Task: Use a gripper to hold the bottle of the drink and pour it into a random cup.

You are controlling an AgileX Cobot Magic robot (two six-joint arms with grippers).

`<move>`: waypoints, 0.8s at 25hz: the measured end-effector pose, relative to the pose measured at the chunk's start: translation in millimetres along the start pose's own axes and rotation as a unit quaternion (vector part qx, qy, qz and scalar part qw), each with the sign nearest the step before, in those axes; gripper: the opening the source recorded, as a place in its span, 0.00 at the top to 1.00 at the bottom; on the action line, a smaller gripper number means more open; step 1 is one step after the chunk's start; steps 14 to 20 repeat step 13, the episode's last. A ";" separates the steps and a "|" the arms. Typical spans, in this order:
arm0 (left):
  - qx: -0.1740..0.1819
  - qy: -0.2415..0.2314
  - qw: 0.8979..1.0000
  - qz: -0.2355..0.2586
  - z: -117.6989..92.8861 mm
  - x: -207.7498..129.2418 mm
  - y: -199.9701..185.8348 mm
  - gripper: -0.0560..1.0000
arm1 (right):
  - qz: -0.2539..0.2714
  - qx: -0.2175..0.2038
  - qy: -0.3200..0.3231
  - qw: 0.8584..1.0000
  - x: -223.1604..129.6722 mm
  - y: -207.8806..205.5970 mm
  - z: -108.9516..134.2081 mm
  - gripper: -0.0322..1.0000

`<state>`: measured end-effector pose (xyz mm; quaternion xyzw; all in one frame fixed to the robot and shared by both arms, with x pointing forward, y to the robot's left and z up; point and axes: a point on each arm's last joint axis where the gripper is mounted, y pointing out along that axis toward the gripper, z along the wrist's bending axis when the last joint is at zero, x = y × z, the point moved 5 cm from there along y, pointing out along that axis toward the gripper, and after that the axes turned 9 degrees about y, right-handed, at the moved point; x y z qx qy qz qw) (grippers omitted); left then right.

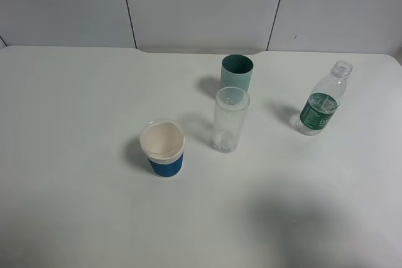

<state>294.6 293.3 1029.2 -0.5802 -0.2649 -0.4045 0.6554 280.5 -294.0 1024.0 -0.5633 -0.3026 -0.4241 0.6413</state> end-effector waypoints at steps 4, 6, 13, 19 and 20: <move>0.000 0.000 1.000 0.000 0.0 0.0 0.0 0.01 | 0.000 0.000 0.000 1.000 0.0 0.0 0.0 0.21; 0.000 0.000 1.000 0.000 0.0 0.0 0.0 0.01 | 0.000 0.000 0.000 1.000 0.0 0.0 0.0 0.21; 0.000 0.000 1.000 0.000 0.0 0.0 0.0 0.01 | 0.000 0.000 0.000 1.000 0.0 0.0 0.0 0.21; 0.000 0.000 1.000 0.000 0.0 0.0 0.0 0.01 | 0.000 0.000 0.000 1.000 0.0 0.0 0.0 0.21; 0.000 0.000 1.000 0.000 0.0 0.0 0.0 0.01 | 0.000 0.000 0.000 1.000 0.0 0.0 0.0 0.21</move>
